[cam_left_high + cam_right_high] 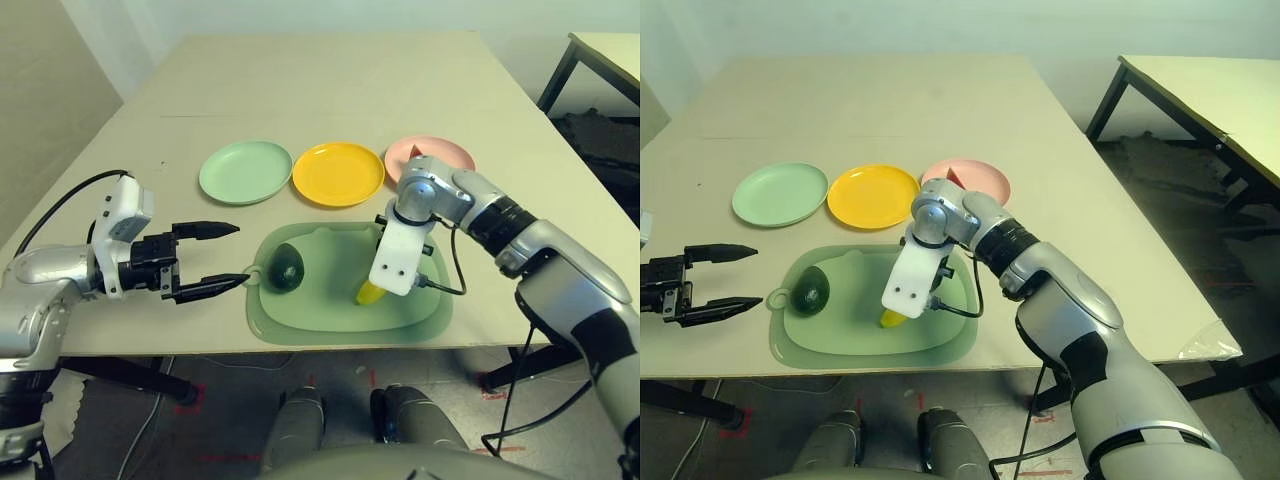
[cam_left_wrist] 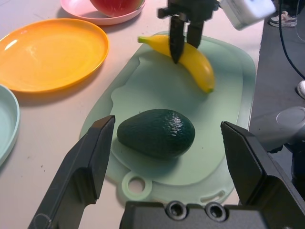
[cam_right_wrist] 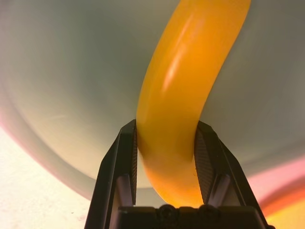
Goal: Place the fruits into color-matched plates.
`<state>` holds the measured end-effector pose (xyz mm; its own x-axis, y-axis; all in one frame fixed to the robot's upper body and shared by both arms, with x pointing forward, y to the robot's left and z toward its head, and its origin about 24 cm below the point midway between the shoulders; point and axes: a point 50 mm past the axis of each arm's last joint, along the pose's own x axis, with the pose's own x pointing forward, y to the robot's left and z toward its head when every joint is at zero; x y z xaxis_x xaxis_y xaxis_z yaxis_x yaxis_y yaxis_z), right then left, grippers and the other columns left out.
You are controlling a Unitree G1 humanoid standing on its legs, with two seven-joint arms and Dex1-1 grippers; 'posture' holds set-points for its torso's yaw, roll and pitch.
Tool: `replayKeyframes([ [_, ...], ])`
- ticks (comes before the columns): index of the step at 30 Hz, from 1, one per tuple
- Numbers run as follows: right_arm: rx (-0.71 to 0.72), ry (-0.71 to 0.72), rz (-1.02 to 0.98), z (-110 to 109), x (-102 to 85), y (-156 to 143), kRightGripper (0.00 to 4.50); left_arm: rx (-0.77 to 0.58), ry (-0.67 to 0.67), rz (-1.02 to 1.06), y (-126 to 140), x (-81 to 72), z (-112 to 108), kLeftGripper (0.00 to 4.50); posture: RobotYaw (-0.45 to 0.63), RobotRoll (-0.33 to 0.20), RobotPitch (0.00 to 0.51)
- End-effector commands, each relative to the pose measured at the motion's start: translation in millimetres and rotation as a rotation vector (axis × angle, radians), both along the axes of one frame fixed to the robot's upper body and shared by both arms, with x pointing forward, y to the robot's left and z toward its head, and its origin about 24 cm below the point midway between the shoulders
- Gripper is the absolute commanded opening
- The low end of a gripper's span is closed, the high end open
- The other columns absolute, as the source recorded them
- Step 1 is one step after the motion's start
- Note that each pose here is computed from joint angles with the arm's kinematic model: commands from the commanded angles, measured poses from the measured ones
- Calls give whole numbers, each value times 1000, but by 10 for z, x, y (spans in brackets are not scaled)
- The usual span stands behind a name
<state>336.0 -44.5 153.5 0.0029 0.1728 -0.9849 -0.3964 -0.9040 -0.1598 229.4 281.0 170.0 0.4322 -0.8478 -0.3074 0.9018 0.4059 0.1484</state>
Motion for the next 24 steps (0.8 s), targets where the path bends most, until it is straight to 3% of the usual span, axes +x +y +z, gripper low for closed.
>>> replayKeyframes([
  [1, 209, -69, -136, 511, 192, 172, 1681, -12, 2, 10, 1, 14, -19, 4500, 105, 0, 88],
  [4, 381, -132, -245, 762, 316, 287, 1681, -36, -6, 35, 9, 34, 11, 4500, 107, 0, 88],
  [6, 461, -163, -299, 819, 368, 335, 1681, -54, -8, 76, 23, 70, 35, 4500, 110, 0, 89],
  [14, 561, -250, -522, 519, 519, 384, 1681, -106, -121, 337, 80, 304, 171, 4500, 139, 0, 102],
  [24, 550, -312, -594, 232, 538, 418, 1681, -96, -151, 329, -72, 277, 200, 4500, 171, 0, 104],
])
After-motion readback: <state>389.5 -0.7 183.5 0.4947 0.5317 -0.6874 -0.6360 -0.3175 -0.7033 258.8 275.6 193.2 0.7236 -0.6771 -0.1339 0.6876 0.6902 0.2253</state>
